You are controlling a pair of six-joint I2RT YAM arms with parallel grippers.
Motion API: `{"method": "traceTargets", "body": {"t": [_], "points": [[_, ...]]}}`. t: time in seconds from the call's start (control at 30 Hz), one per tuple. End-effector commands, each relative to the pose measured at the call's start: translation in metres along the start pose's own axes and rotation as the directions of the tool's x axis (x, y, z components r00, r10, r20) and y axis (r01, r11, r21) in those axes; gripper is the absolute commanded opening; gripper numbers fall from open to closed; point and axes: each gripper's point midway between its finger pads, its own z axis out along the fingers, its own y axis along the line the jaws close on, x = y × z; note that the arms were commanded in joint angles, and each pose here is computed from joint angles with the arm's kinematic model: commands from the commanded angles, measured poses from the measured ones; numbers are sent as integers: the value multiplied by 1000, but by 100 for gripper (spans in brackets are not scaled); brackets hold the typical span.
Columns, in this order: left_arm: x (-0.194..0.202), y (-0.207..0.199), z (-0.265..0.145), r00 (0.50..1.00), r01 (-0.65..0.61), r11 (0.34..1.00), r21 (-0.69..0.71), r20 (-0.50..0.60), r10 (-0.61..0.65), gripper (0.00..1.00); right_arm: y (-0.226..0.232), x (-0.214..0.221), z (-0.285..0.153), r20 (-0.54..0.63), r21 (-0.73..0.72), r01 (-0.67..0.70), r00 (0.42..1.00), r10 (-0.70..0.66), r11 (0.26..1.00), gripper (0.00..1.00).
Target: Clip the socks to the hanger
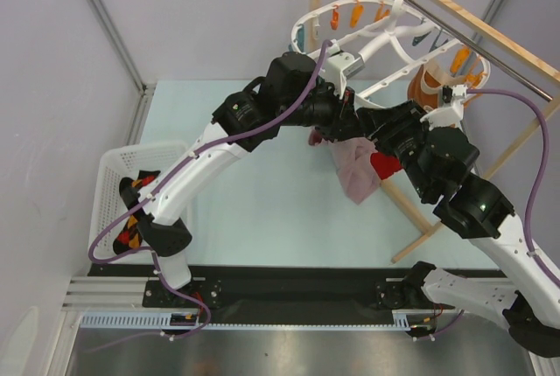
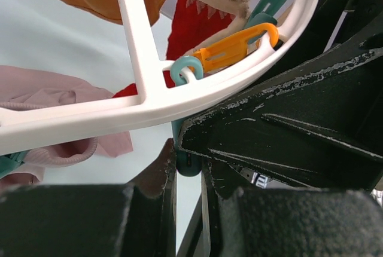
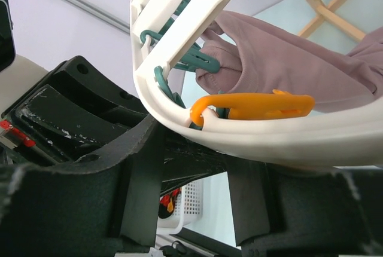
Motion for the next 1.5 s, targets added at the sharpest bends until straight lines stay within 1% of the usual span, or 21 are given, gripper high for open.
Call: {"method": "traceTargets", "body": {"t": [0.0,0.17,0.27,0.3,0.5,0.57,0.63,0.67,0.7,0.77,0.8,1.0,1.07,1.1,1.13,1.2,1.3,1.33,1.4,1.43,1.47], "points": [[5,-37,-13,1000,-5,994,113,-28,8,0,11,-23,4,103,-20,-25,994,27,999,45],[4,-37,-17,1000,-8,994,106,-23,11,9,9,-18,5,86,-17,-27,996,29,999,38],[1,-34,-22,1000,-20,997,81,-5,21,27,7,-14,6,74,-15,-23,997,24,1000,31],[1,-32,-22,1000,-25,997,73,2,25,37,7,-14,6,76,-15,-25,997,27,1000,28],[-17,-25,-55,991,-60,998,-18,121,62,62,5,-13,5,69,-10,-10,998,11,1000,2],[-33,-27,-81,975,-73,996,-47,205,81,63,7,-12,5,65,-16,-4,998,5,1000,0],[-31,-15,-95,970,-52,995,-86,232,71,63,6,-11,5,59,-16,9,998,-8,1000,0],[-44,-20,-120,949,-54,994,-94,305,80,61,7,-9,4,50,-20,10,999,-9,1000,0],[-33,-11,-120,953,-32,993,-112,296,64,61,5,-9,4,50,-20,11,999,-10,1000,0],[-41,-3,-153,924,1,990,-141,379,53,61,6,-9,2,55,-40,17,998,-14,999,0],[-26,9,-151,934,25,987,-156,356,33,61,3,-7,2,53,-38,19,998,-17,999,0],[16,68,-189,919,205,931,-301,387,-77,58,1,-6,2,45,-52,36,998,-33,998,0],[29,95,-208,902,281,880,-383,418,-107,59,-1,-4,2,41,-51,46,998,-44,998,0],[49,111,-208,905,316,850,-423,402,-136,59,-2,-4,2,42,-50,49,998,-47,998,0],[57,123,-229,887,357,809,-467,440,-137,59,-5,-3,2,40,-46,54,998,-52,997,0],[87,149,-242,879,414,736,-535,444,-171,60,-6,-6,0,47,-48,59,997,-57,997,0],[131,190,-287,846,515,532,-672,498,-189,70,-9,-7,0,47,-49,73,996,-70,996,0],[146,207,-309,820,565,426,-707,540,-192,74,-9,-8,0,49,-50,77,996,-75,996,0],[179,229,-332,790,613,279,-739,573,-219,79,-12,-7,1,40,-46,82,996,-80,996,0],[194,241,-354,754,655,175,-735,621,-214,80,-13,-6,2,34,-46,82,996,-81,996,0],[205,251,-363,737,671,122,-732,638,-224,80,-14,-6,2,30,-44,83,996,-82,996,0]]}}
